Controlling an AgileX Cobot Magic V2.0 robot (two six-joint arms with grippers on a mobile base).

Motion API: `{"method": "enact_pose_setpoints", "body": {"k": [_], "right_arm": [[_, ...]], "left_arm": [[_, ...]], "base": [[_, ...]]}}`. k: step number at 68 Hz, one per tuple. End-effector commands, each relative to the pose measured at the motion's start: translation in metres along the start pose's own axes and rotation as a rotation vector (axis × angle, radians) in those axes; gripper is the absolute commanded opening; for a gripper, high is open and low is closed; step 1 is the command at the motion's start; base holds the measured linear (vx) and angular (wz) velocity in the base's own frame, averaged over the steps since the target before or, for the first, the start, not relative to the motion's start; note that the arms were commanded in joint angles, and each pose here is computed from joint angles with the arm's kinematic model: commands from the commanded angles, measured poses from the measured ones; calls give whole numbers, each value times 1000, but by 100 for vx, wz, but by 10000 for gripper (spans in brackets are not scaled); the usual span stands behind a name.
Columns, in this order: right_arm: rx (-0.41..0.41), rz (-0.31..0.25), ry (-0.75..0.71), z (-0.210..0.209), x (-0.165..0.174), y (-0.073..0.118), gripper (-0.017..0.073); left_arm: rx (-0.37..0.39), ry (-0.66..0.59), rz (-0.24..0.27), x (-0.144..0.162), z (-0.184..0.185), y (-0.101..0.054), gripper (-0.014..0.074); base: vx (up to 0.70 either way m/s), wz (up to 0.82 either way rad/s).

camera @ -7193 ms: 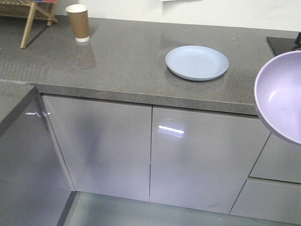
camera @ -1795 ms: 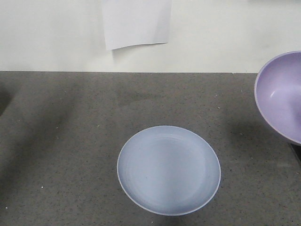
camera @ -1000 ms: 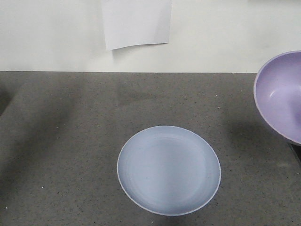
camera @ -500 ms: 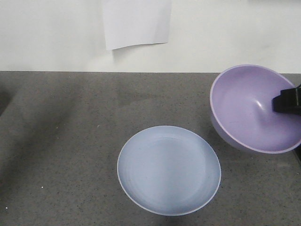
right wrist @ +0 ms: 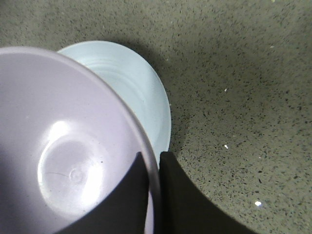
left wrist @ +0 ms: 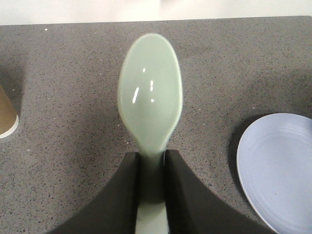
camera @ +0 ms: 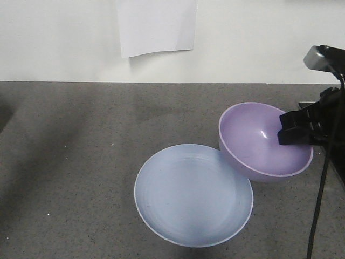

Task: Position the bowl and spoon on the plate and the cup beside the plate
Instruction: 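Lower the lilac bowl with the right gripper onto the blue plate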

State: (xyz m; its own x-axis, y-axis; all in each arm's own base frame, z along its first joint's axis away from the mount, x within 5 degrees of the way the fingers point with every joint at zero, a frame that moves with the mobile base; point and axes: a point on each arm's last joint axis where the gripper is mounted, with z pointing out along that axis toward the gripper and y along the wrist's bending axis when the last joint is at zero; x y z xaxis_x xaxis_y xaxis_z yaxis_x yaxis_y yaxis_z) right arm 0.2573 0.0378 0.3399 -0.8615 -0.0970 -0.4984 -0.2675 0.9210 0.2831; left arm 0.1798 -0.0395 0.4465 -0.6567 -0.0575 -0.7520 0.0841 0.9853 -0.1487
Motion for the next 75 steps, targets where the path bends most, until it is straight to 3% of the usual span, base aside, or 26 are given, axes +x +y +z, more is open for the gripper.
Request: {"method": "enact_pose_setpoints", "body": {"k": [1, 9, 35, 75], "right_arm": [[-27, -45, -44, 3, -10, 11, -4], [-15, -118, 1, 27, -13, 25, -4], [-16, -184, 80, 96, -16, 55, -4], [-22, -153, 135, 132, -15, 51, 9]], "left_arm": [[30, -95, 0, -9, -12, -3, -6], [30, -94, 0, -8, -12, -3, -6], [30, -94, 0, -8, -12, -3, -6], [30, -94, 0, -8, -12, -3, -6]], "base": [[0, 0], [0, 0], [0, 0], [0, 0]]}}
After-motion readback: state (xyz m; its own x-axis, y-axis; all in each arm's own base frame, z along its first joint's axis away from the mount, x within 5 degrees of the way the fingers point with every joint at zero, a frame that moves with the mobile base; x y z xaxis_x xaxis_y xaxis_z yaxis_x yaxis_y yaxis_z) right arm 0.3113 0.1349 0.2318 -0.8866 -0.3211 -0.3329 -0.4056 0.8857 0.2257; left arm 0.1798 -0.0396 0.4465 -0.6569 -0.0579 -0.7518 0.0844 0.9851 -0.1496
